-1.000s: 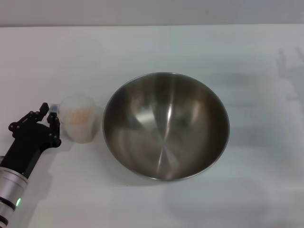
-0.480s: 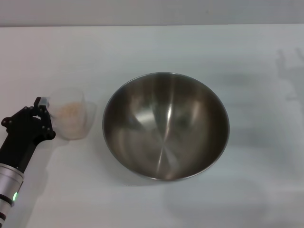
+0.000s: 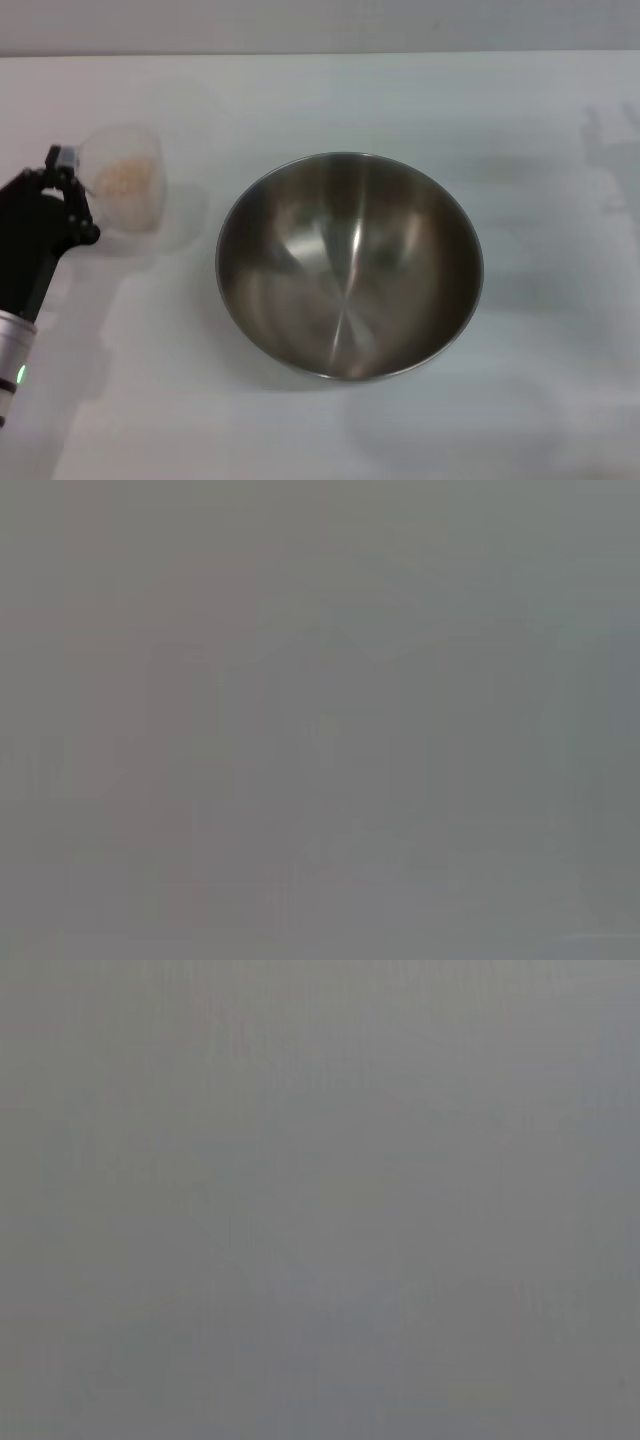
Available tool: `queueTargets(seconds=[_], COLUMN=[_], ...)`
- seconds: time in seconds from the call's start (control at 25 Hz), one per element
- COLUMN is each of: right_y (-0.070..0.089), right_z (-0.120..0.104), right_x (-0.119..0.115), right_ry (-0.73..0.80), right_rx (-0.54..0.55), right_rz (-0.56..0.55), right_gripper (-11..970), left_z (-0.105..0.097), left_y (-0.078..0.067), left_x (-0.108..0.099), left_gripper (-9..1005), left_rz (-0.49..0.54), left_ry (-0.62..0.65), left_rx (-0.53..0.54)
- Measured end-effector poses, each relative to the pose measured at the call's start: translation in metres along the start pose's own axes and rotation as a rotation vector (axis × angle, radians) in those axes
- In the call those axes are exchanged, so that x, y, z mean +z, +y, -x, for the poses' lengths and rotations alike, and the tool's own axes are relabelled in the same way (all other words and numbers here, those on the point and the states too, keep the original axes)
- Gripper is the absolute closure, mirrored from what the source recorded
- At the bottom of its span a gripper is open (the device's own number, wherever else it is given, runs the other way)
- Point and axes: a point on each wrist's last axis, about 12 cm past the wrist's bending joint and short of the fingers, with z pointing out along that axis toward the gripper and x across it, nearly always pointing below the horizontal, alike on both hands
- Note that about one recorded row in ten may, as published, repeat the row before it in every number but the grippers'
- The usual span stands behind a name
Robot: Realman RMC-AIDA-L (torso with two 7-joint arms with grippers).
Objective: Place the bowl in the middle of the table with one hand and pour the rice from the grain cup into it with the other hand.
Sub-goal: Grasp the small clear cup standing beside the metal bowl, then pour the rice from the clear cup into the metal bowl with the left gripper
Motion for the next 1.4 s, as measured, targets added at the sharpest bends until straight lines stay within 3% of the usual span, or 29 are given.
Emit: queueTargets(seconds=[0.16, 0.2, 0.24, 0.44, 0.48, 0.52, 0.64, 0.72, 1.12, 1.4], right_y=[0.000, 0.000, -0.001, -0.001, -0.002, -0.002, -0.003, -0.003, -0.003, -0.002], right_z=[0.000, 0.000, 0.000, 0.001, 0.001, 0.001, 0.001, 0.001, 0.001, 0.001], right_x=[0.001, 0.001, 0.001, 0.002, 0.002, 0.002, 0.002, 0.001, 0.001, 0.003], right_ry=[-0.001, -0.002, -0.002, -0.004, -0.004, -0.004, -0.002, 0.000, -0.002, -0.006], right_rx=[-0.001, -0.001, -0.001, -0.004, -0.005, -0.006, -0.022, -0.046, -0.071, -0.078], right_rz=[0.000, -0.002, -0.004, -0.005, -0.005, -0.004, -0.005, -0.008, -0.007, -0.003], right_gripper=[472, 472, 472, 472, 472, 472, 472, 473, 473, 472], left_z=[0.015, 0.015, 0.022, 0.031, 0.034, 0.034, 0.036, 0.035, 0.033, 0.034], left_y=[-0.011, -0.011, -0.020, -0.034, -0.044, -0.044, -0.062, -0.069, -0.080, -0.083], left_x=[0.009, 0.009, 0.013, 0.020, 0.023, 0.023, 0.025, 0.024, 0.024, 0.024], left_gripper=[966, 966, 966, 965, 965, 965, 965, 966, 965, 967], left_rz=[-0.055, -0.055, -0.092, -0.140, -0.177, -0.177, -0.232, -0.254, -0.236, -0.197], left_ry=[-0.126, -0.126, -0.195, -0.295, -0.353, -0.353, -0.451, -0.497, -0.604, -0.673], left_rx=[0.218, 0.218, 0.360, 0.558, 0.707, 0.707, 1.005, 1.132, 1.521, 1.690])
